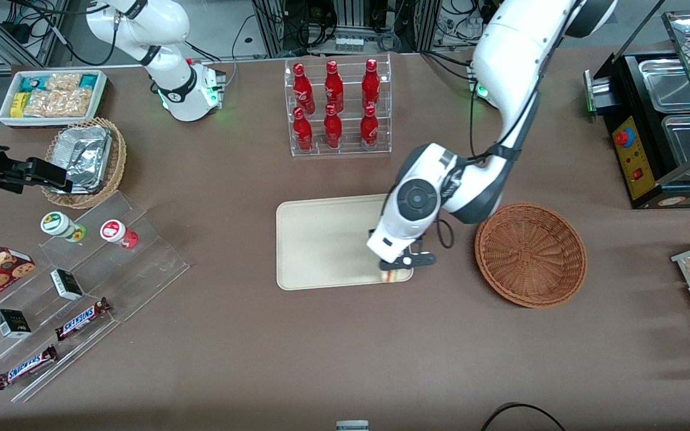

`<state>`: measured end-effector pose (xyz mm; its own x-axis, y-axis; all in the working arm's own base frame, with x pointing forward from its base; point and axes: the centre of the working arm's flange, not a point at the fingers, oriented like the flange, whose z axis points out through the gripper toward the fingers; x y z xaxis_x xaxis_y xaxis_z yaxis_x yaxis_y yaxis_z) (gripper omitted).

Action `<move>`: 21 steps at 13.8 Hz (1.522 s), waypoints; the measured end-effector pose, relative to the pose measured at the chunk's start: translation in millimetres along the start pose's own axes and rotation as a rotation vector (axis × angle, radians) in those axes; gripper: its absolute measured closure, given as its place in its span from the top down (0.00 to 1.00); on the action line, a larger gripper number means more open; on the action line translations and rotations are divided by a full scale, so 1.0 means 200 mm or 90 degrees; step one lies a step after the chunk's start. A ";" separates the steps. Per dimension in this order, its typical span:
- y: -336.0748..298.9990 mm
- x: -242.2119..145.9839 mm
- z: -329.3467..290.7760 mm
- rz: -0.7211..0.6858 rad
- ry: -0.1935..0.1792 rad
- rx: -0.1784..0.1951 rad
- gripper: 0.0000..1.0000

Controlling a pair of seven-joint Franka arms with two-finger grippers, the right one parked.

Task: Place sandwich from basket to tray
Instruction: 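Lift the sandwich and carry it with the left gripper over the tray, then lower the sandwich onto the tray and open the left gripper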

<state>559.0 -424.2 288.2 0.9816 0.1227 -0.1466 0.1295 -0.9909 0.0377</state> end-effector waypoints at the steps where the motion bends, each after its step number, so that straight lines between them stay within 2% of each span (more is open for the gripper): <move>1: 0.05 -0.02 0.02 -0.008 -0.002 -0.001 0.17; 8: 0.31 -0.15 0.21 -0.007 -0.013 0.008 0.17; 19: 0.42 -0.26 0.33 -0.039 -0.022 0.022 0.17; 21: 0.42 -0.26 0.34 -0.040 -0.022 0.023 0.34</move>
<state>509.7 -517.3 232.7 0.9661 0.1833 -0.1820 0.1850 -0.9827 -0.0077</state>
